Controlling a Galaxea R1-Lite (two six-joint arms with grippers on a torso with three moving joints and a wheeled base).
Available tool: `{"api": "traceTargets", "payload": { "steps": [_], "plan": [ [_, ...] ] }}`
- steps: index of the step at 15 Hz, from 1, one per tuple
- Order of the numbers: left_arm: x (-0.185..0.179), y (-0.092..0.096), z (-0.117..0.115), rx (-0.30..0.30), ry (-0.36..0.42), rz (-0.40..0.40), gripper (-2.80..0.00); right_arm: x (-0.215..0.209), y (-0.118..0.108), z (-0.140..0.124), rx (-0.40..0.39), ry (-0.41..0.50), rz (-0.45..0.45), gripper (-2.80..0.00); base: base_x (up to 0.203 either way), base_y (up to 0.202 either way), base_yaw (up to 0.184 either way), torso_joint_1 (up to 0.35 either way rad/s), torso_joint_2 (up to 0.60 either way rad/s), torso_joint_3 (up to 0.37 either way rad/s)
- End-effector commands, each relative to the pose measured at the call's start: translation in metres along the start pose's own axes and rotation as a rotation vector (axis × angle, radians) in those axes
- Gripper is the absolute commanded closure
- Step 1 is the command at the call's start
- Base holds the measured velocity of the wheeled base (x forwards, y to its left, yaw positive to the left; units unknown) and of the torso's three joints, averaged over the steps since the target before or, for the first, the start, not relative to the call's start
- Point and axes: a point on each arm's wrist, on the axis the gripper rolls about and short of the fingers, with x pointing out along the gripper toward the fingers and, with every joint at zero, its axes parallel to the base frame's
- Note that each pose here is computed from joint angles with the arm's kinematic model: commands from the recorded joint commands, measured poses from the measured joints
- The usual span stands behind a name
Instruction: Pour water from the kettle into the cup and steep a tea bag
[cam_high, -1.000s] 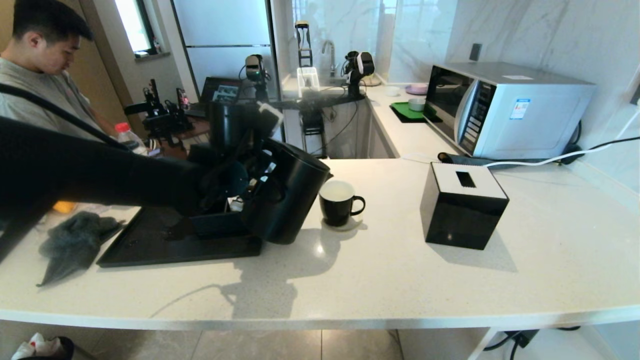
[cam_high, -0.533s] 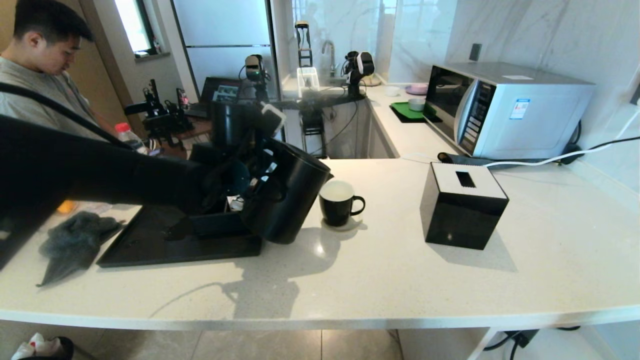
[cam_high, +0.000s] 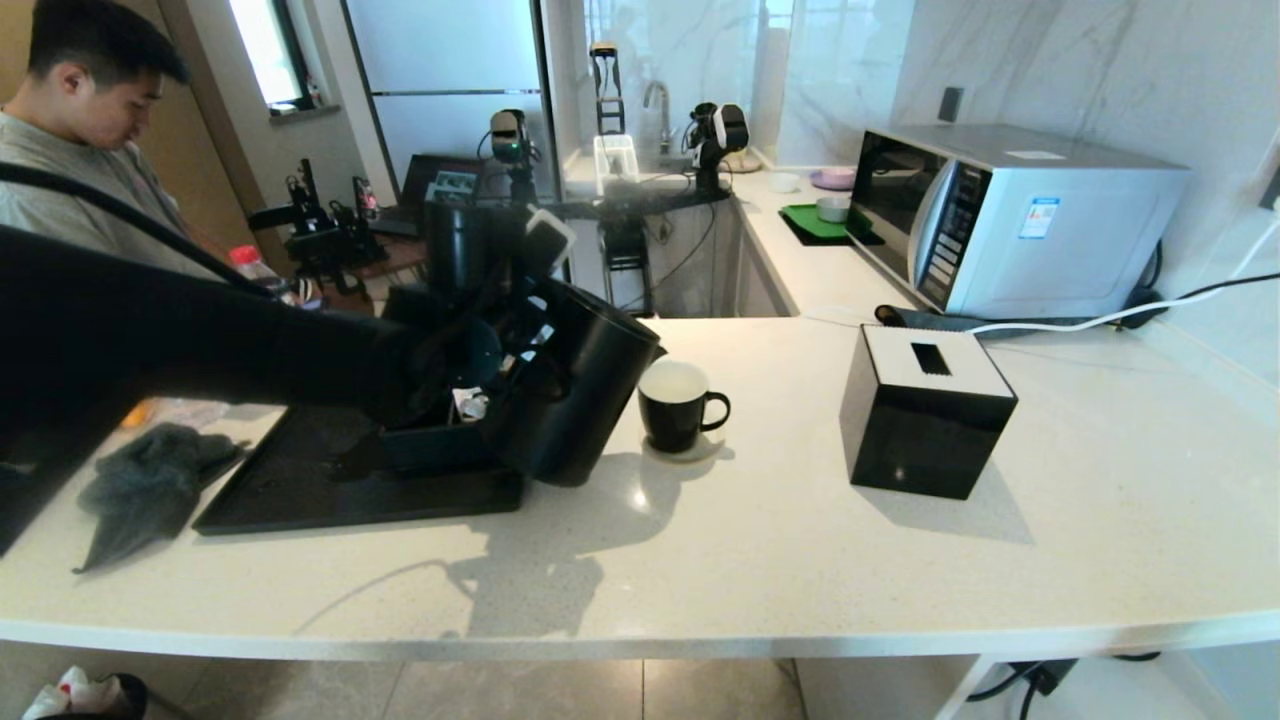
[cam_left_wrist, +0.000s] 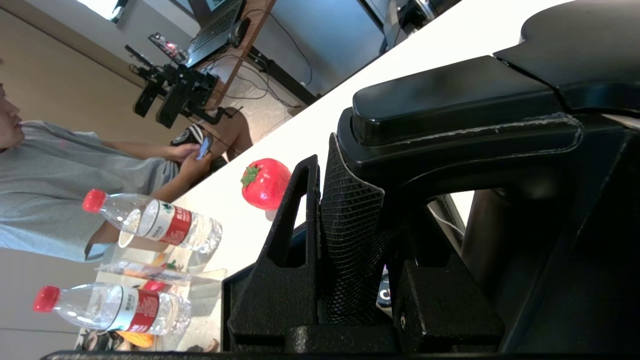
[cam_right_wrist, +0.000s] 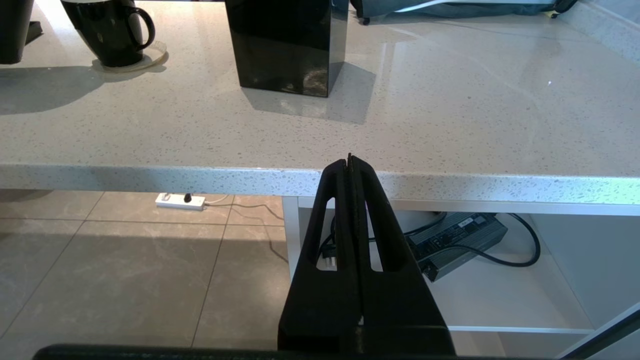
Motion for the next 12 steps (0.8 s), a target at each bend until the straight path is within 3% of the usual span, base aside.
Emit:
{"api": "traceTargets", "payload": {
  "steps": [1,12],
  "plan": [
    [0.002,-0.001,0.0,0.002,0.0,0.005,0.0,0.0,0.0,0.0,0.0,0.002,0.001,0.0,0.0,0.0,0.0,0.0,0.0,0.0],
    [0.007,0.013,-0.006,-0.01,0.014,0.036,0.0,0.0,0.0,0.0,0.0,0.002,0.001,0.0,0.0,0.0,0.0,0.0,0.0,0.0]
  ]
}}
